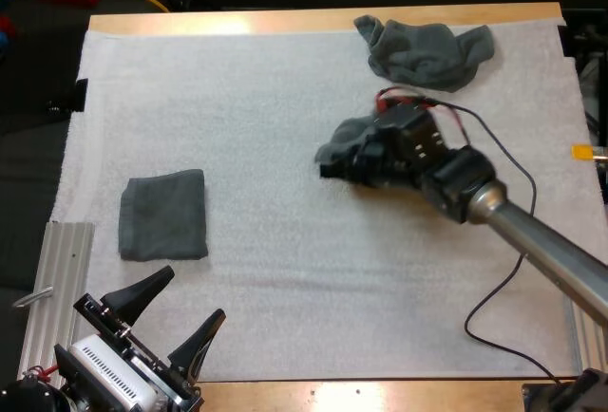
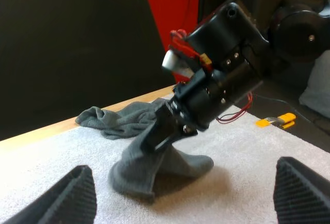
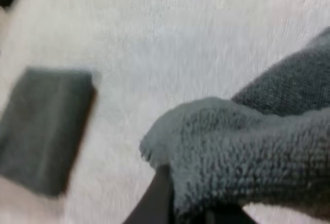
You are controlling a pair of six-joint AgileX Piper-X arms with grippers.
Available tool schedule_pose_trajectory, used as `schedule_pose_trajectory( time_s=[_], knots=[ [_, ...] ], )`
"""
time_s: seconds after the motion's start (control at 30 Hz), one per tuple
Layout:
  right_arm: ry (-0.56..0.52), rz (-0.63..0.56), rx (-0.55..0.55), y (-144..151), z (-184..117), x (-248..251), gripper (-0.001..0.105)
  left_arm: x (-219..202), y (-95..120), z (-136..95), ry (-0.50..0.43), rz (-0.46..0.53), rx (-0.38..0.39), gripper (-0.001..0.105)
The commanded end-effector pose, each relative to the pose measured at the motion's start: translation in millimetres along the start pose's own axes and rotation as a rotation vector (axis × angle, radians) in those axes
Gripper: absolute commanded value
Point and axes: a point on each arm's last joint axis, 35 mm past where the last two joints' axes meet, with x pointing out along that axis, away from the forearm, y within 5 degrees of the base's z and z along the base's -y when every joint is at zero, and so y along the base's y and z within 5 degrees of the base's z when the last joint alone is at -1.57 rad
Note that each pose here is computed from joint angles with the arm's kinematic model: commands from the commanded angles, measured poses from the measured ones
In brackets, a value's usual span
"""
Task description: Pick towel from pile, fold and stack
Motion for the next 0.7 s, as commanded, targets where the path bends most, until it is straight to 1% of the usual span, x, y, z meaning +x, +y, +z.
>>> schedule_pose_trajectory(
  time_s=[0.0,0.17,0.27,0.43,0.53,0.6,0.67],
  knots=[
    [0.0,-0.012,-0.052,8,4,-5,0.002,-1,-1,2,-0.005,-0.014,-0.006,0.069],
    [0.019,-0.027,-0.161,39,5,-8,0.002,-1,-1,2,-0.005,-0.014,-0.009,0.069],
    [0.044,-0.049,-0.222,56,0,-9,0.002,-1,-1,2,-0.005,-0.014,-0.009,0.069],
    [0.099,-0.087,-0.314,73,-12,-9,0.002,-1,-1,2,-0.005,-0.014,-0.009,0.069],
    [0.117,-0.077,-0.352,82,-17,-9,0.002,-1,-1,2,-0.005,-0.014,-0.009,0.069],
    [0.122,-0.066,-0.366,88,-19,-9,0.007,-1,-1,2,-0.005,-0.014,-0.009,0.069],
    [0.125,-0.055,-0.376,93,-21,-9,0.015,-1,-1,2,-0.005,-0.014,-0.009,0.069]
  ],
)
